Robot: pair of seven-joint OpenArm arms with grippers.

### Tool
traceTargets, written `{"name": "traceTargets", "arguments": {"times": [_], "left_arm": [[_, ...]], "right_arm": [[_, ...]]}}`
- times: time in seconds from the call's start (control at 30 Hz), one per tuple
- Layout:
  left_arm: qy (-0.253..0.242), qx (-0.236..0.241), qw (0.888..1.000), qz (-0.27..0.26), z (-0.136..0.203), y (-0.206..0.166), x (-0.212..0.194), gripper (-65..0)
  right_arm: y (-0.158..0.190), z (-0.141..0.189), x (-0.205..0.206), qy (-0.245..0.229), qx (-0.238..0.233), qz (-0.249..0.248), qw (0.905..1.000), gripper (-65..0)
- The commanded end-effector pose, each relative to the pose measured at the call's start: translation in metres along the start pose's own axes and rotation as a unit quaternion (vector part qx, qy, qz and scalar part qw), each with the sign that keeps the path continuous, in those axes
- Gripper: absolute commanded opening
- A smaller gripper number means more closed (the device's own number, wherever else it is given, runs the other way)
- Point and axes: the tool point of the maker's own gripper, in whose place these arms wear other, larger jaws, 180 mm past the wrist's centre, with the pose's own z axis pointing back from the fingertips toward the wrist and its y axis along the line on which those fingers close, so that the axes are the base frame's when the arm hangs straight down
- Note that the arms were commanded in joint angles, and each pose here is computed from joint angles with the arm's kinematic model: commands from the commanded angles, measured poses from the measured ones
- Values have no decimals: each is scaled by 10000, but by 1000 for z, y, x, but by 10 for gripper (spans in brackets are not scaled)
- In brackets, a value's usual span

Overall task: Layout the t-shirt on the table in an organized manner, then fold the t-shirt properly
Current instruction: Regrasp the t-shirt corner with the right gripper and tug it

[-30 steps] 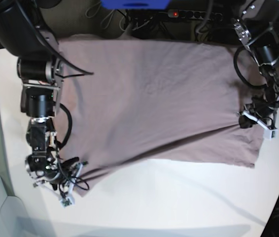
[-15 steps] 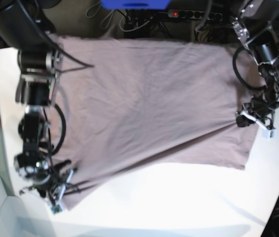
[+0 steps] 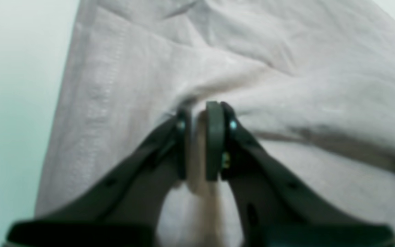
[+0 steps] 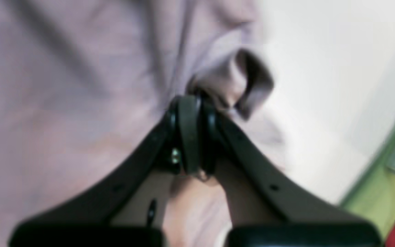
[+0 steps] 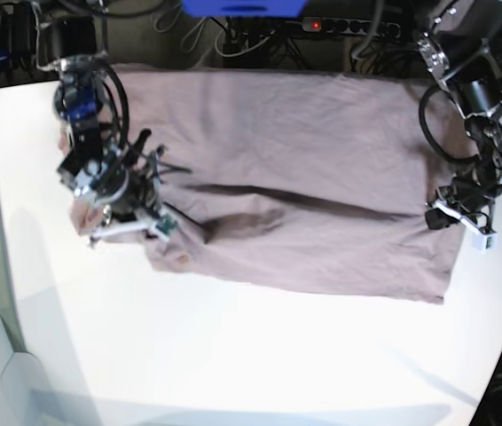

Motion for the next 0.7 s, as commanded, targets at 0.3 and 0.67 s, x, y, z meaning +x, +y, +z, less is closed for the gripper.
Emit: {"name": "traceTargets", "arguments": {"times": [0.3,0.67], "left_arm": [[-136,59,9999,-48,4,5,13,-573],[-150,52,9999,-32,5,5,13,-573]], "right_arm": [[-7,15,-21,615,-141,768,9950,-446],[-47,62,-9,367,-959,739,9920,-379]]}}
